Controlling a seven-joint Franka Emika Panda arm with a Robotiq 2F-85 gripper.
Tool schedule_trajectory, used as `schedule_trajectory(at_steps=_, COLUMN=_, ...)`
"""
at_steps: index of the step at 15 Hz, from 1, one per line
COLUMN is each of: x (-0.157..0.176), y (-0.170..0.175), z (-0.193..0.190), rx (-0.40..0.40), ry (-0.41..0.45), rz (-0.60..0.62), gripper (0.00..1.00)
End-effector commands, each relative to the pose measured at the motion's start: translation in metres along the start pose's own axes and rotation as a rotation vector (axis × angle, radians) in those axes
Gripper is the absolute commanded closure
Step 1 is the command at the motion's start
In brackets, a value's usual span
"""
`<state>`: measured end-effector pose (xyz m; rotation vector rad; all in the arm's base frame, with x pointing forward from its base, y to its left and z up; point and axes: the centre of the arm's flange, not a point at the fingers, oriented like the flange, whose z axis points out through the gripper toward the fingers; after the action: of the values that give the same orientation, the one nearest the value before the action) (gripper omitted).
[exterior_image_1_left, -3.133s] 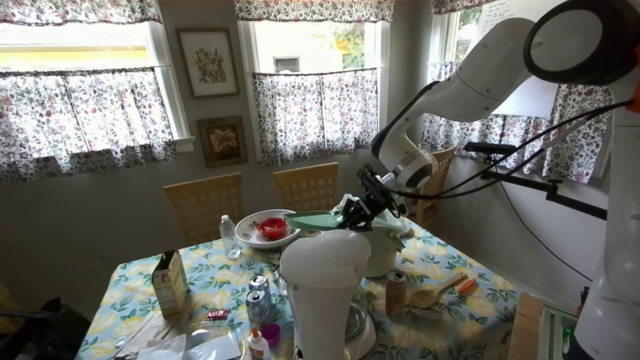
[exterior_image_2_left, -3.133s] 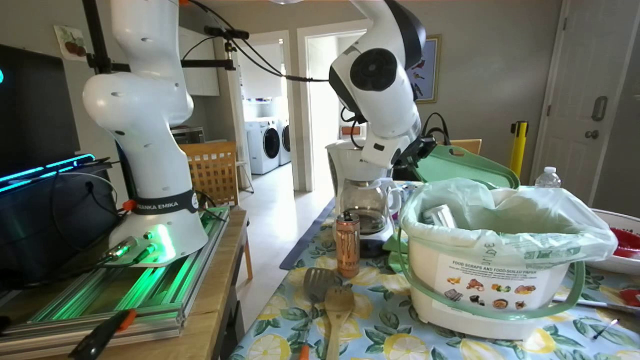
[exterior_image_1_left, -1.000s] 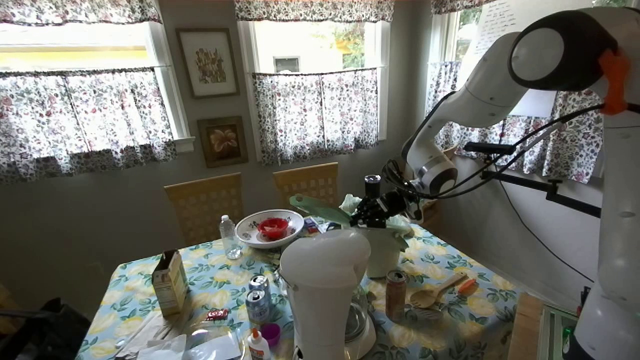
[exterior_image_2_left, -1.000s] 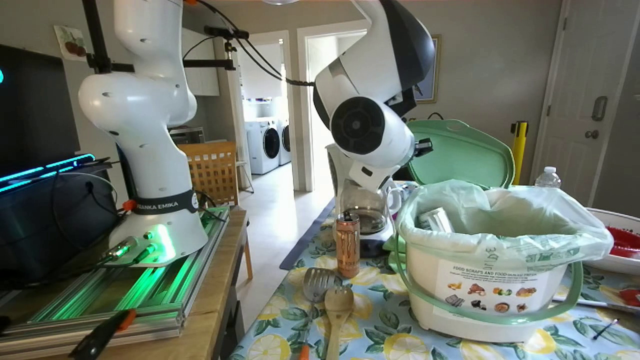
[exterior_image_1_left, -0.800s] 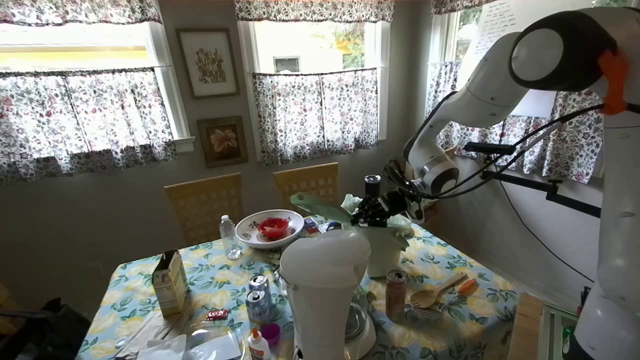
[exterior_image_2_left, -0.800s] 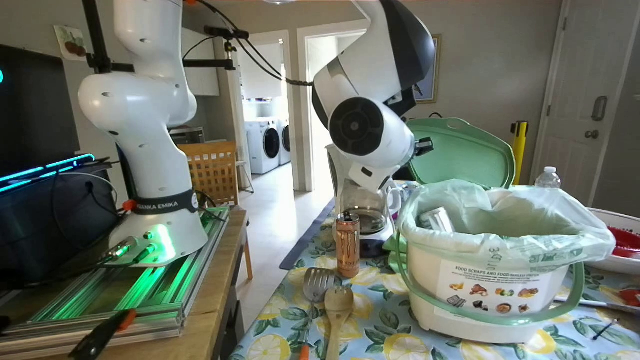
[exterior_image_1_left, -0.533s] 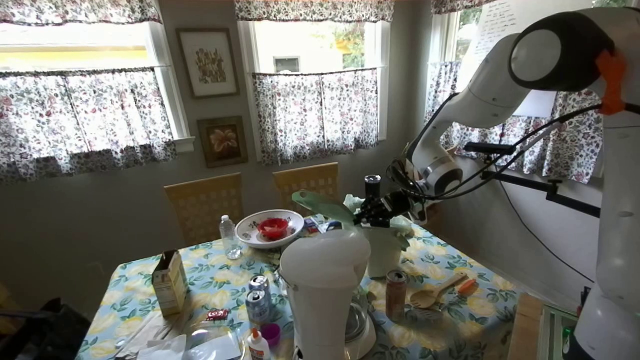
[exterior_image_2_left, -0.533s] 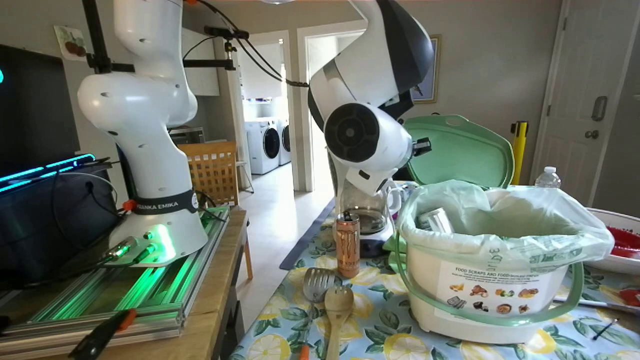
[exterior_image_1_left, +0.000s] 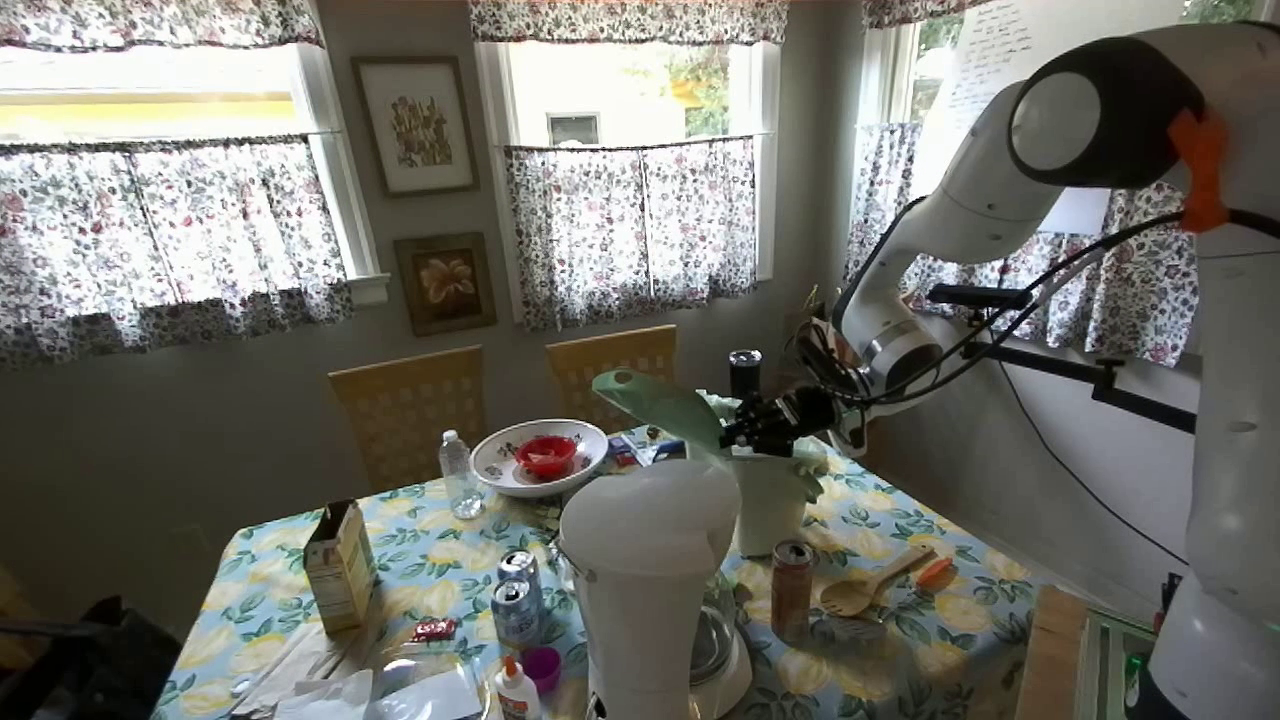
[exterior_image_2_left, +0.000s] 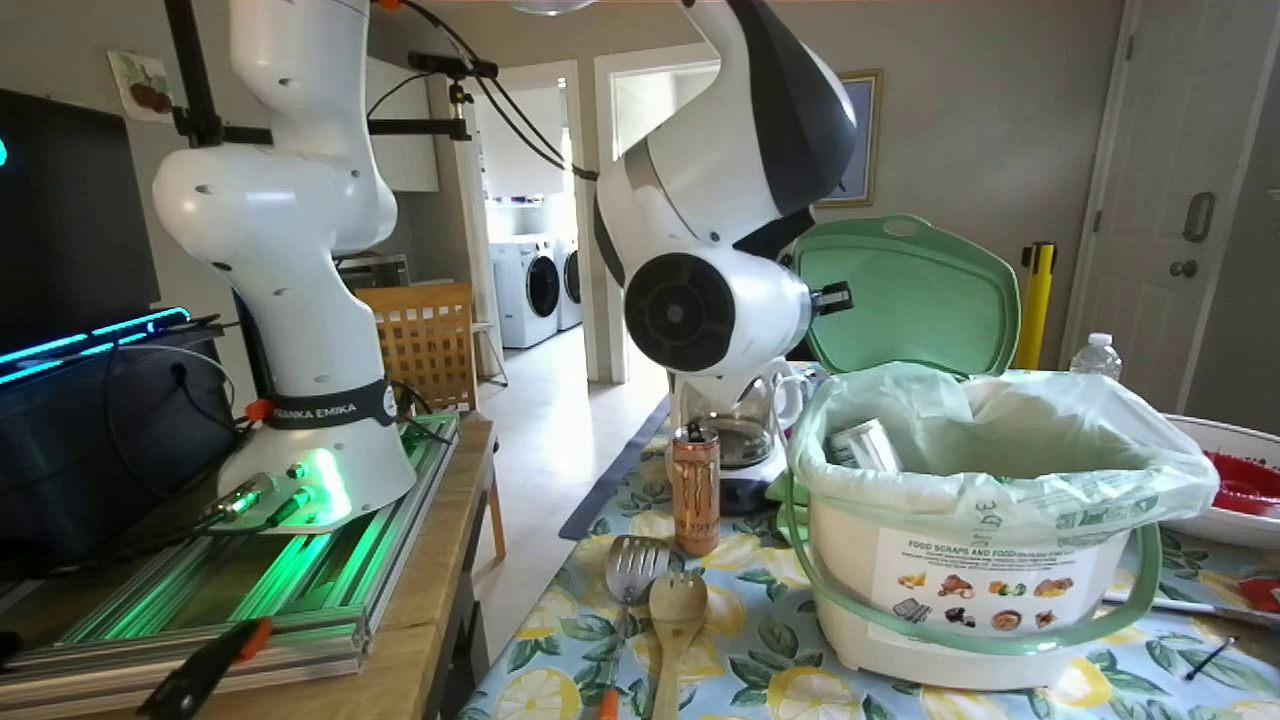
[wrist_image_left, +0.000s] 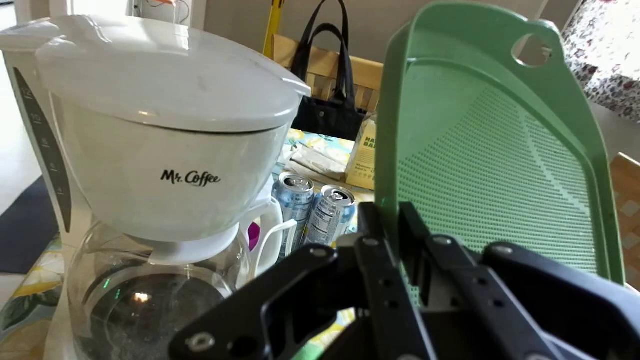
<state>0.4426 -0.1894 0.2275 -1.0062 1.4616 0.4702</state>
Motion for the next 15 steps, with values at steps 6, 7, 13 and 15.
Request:
schedule_trajectory(at_steps=6, x=0.001, y=0.010, z=-0.011, rx=0.039, ry=-0.080, rz=0.039, gripper=0.97)
schedule_trajectory(at_steps=7, x=0.002, y=0.011, z=-0.012, rx=0.037, ry=-0.090, rz=0.044, gripper=0.97)
schedule_trajectory(at_steps=13, x=0.007, y=0.013, z=-0.021, rx=0.037, ry=-0.124, rz=0.072, gripper=0.97)
schedule_trajectory(at_steps=15, x=0.009, y=0.012, z=-0.025, rx=0.041, ry=-0.124, rz=0.078, gripper=0.97)
